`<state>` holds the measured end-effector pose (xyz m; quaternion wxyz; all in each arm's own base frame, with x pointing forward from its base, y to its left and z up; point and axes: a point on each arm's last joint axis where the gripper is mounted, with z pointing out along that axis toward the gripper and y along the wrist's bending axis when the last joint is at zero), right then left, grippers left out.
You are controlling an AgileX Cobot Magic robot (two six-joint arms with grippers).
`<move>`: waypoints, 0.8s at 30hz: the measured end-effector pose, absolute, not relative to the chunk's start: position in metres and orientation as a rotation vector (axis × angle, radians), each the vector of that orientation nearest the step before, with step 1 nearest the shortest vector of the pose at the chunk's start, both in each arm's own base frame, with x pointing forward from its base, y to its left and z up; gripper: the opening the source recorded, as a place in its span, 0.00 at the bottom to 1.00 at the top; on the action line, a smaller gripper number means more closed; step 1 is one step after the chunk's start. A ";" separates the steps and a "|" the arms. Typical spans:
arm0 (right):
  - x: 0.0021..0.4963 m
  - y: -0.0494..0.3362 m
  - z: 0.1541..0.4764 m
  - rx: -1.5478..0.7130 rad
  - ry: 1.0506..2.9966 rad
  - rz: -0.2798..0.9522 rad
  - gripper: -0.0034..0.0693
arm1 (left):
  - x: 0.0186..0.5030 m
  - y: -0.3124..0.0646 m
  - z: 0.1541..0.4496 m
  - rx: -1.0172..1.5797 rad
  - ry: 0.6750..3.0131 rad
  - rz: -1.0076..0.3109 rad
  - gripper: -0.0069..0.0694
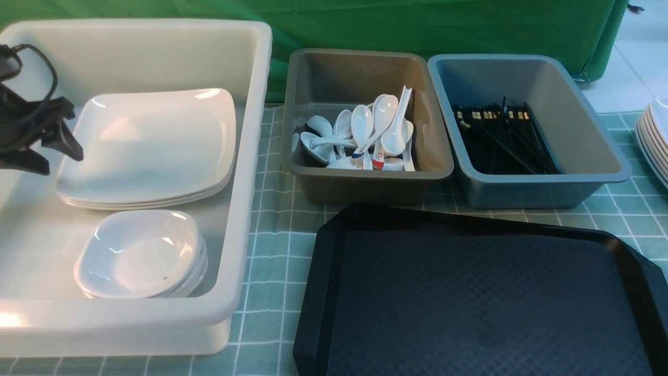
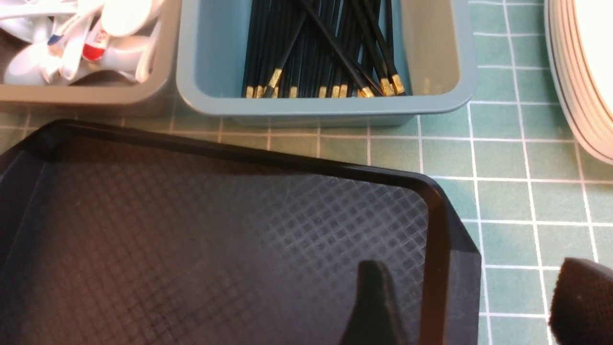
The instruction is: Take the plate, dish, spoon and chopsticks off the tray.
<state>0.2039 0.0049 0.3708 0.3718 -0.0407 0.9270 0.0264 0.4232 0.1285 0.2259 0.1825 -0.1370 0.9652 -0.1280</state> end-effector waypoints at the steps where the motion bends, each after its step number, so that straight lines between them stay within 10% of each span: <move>1: 0.204 0.005 0.371 -0.103 2.376 0.071 0.73 | 0.423 0.128 0.229 -0.377 2.729 -0.363 0.58; 6: 0.202 0.006 0.384 -0.117 2.371 0.075 0.60 | 0.415 0.118 0.274 -0.306 2.682 -0.434 0.28; 11: 0.184 0.009 0.450 -0.195 2.226 0.072 0.12 | 0.379 0.051 0.386 0.004 2.391 -0.530 0.10; 18: 0.107 0.011 0.496 -0.195 1.841 0.033 0.08 | 0.281 -0.050 0.478 0.384 2.136 -0.587 0.09; 24: 0.026 0.007 0.467 -0.125 1.440 -0.049 0.08 | 0.166 -0.090 0.483 0.580 1.967 -0.616 0.09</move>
